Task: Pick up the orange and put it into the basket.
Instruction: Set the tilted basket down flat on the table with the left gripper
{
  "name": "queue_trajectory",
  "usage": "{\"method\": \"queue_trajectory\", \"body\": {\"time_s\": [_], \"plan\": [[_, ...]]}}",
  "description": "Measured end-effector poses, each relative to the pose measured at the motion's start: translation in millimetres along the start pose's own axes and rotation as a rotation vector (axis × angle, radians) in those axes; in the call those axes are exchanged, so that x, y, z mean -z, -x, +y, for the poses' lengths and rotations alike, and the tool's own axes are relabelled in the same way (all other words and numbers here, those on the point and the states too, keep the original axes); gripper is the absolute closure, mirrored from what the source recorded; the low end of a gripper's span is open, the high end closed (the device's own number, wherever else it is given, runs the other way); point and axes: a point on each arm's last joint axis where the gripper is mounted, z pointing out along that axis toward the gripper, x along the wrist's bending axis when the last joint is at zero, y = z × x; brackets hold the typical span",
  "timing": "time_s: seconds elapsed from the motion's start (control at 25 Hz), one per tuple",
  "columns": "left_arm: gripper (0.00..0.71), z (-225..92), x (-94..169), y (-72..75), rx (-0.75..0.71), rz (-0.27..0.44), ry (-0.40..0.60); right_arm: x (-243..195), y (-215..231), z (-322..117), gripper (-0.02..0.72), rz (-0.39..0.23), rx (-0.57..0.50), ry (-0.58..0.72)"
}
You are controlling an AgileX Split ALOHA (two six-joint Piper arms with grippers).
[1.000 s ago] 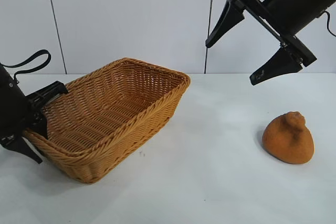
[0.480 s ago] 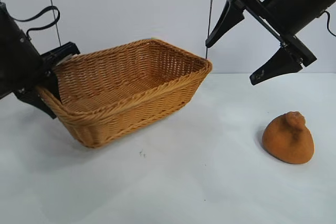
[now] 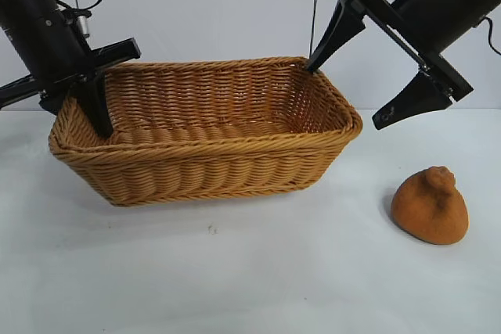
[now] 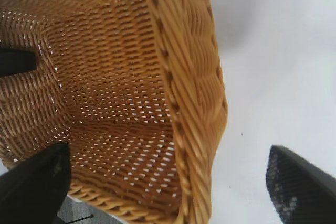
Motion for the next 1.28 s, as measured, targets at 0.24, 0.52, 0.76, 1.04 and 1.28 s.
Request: {"method": "queue_trajectory", "body": {"time_s": [0.24, 0.52, 0.76, 1.04, 1.28], "plan": [[0.616, -2, -16, 1.3, -0.036, 0.024, -0.053, 0, 0, 0, 0.010, 0.000, 0.001, -0.002], [0.617, 2, -41, -3.3, -0.018, 0.038, -0.063, 0, 0, 0, 0.010, 0.000, 0.001, -0.005], [0.612, 4, -47, -6.1, -0.015, 0.049, -0.059, 0, 0, -1, 0.010, 0.000, 0.001, -0.008], [0.160, 4, -46, -5.5, -0.017, 0.050, -0.068, 0, 0, -2, 0.010, 0.003, 0.001, -0.017], [0.046, 5, -20, 6.2, -0.054, 0.035, -0.073, 0, 0, -2, 0.010, 0.003, 0.001, -0.019]]}}
